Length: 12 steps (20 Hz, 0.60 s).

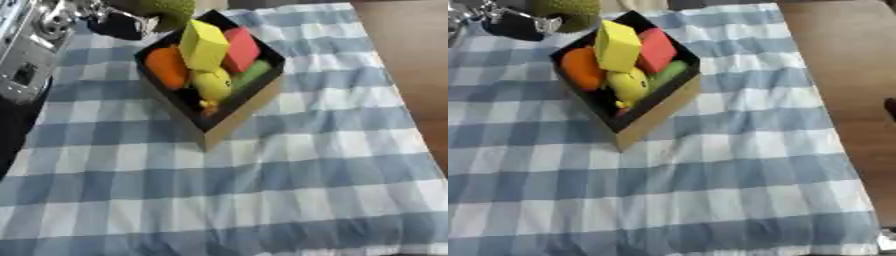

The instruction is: Pick up objects on the table and place them in the box.

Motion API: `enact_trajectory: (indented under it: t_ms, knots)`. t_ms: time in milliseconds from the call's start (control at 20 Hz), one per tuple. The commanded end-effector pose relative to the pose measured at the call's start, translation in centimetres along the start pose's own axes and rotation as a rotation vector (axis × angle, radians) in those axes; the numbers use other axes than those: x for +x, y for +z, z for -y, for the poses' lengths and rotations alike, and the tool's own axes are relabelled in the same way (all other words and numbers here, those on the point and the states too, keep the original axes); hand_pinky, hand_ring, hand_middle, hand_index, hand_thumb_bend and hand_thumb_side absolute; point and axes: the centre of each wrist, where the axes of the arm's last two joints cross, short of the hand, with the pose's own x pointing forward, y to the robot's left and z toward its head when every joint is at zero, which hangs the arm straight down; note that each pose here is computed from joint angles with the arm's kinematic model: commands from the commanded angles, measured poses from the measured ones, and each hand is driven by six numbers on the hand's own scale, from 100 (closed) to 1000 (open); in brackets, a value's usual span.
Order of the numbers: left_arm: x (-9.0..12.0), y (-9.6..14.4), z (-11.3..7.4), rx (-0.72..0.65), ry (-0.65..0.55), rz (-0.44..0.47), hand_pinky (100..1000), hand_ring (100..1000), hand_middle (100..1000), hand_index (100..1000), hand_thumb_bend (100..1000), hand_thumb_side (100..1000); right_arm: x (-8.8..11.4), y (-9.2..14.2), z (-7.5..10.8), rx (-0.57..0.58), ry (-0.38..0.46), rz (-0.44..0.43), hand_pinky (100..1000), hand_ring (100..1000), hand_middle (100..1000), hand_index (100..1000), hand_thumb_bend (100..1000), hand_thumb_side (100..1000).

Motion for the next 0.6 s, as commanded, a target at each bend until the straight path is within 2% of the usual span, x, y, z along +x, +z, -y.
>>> enact_trajectory:
  t_ms: [50, 250, 600]
  knots:
    - [0.2, 0.5, -1.8, 0.01, -0.019, 0.036, 663, 581, 435, 585, 100, 100, 0.9, -0.6, 0.4, 0.092, 0.067, 0.039, 1000, 1000, 301, 994, 100, 503]
    - [0.6, 0.6, -1.5, -0.02, 0.003, 0.059, 664, 583, 436, 585, 100, 104, 1.0, -0.5, 0.5, 0.089, 0.063, 0.036, 1000, 1000, 302, 994, 100, 504]
    - [1.7, 0.6, 0.4, -0.074, 0.094, 0.097, 667, 585, 436, 584, 100, 160, 1.0, -0.6, 0.5, 0.089, 0.06, 0.028, 1000, 1000, 301, 994, 100, 506]
